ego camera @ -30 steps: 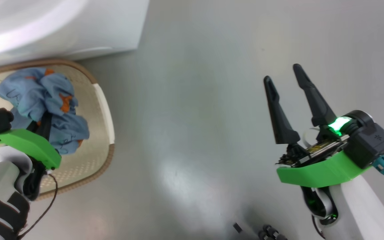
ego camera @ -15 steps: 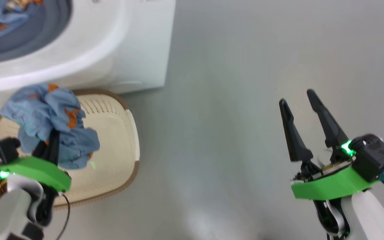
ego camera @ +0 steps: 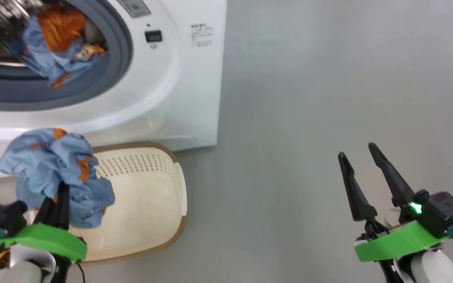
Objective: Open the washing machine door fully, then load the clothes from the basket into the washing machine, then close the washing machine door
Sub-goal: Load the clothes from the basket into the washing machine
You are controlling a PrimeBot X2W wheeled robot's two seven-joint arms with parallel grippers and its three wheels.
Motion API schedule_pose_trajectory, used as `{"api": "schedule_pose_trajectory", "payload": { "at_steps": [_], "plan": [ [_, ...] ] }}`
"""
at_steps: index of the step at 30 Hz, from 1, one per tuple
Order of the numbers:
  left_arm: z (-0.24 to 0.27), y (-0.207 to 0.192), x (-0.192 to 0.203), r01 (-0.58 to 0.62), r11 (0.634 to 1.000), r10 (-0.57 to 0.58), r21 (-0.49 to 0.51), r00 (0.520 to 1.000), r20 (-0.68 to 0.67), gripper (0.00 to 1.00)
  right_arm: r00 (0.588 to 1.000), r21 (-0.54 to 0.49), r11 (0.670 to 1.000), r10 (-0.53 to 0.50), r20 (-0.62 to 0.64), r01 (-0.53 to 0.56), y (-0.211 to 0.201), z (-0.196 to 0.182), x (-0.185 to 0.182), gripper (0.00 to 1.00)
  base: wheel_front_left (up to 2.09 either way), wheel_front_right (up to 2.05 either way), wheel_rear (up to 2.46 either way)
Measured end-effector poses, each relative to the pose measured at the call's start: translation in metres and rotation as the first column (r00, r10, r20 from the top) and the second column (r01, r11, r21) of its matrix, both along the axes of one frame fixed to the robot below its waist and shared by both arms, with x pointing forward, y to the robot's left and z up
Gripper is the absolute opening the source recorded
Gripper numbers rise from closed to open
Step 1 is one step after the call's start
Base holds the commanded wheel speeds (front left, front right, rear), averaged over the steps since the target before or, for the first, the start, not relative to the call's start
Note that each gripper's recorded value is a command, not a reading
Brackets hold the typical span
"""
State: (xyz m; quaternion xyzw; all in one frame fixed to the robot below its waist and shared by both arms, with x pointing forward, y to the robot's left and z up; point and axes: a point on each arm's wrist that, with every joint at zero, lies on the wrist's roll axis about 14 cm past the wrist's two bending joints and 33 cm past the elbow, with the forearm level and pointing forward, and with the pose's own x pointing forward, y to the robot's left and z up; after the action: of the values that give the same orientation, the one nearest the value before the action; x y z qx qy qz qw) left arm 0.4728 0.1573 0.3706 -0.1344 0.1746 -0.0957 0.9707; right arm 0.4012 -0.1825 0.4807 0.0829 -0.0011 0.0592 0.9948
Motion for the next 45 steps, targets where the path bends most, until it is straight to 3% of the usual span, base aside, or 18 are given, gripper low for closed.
{"api": "schedule_pose_trajectory", "payload": {
  "at_steps": [11, 21, 30, 45],
  "plan": [
    [0.053, 0.013, -0.029, -0.052, 0.998, 0.048, 0.019, 0.986, 0.159, 0.00, 0.999, 0.010, 0.999, -0.045, 0.016, 0.045, -0.015, 0.010, -0.028, 1.00, 0.00, 0.00, 0.00],
    [0.097, 0.038, -0.053, -0.137, 0.989, 0.117, 0.045, 0.946, 0.303, 0.00, 0.999, 0.017, 0.999, -0.049, 0.021, 0.048, -0.015, 0.013, -0.041, 1.00, 0.00, 0.00, 0.00],
    [0.100, 0.044, -0.072, -0.182, 0.982, 0.156, 0.052, 0.935, 0.317, 0.00, 0.998, 0.018, 0.998, -0.059, 0.014, 0.059, -0.018, 0.011, -0.045, 1.00, 0.00, 0.00, 0.00],
    [0.092, 0.041, -0.055, -0.165, 0.984, 0.137, 0.068, 0.943, 0.303, 0.00, 0.997, 0.022, 0.997, -0.070, -0.017, 0.070, -0.019, 0.001, -0.044, 1.00, 0.00, 0.00, 0.00]
  ]
}}
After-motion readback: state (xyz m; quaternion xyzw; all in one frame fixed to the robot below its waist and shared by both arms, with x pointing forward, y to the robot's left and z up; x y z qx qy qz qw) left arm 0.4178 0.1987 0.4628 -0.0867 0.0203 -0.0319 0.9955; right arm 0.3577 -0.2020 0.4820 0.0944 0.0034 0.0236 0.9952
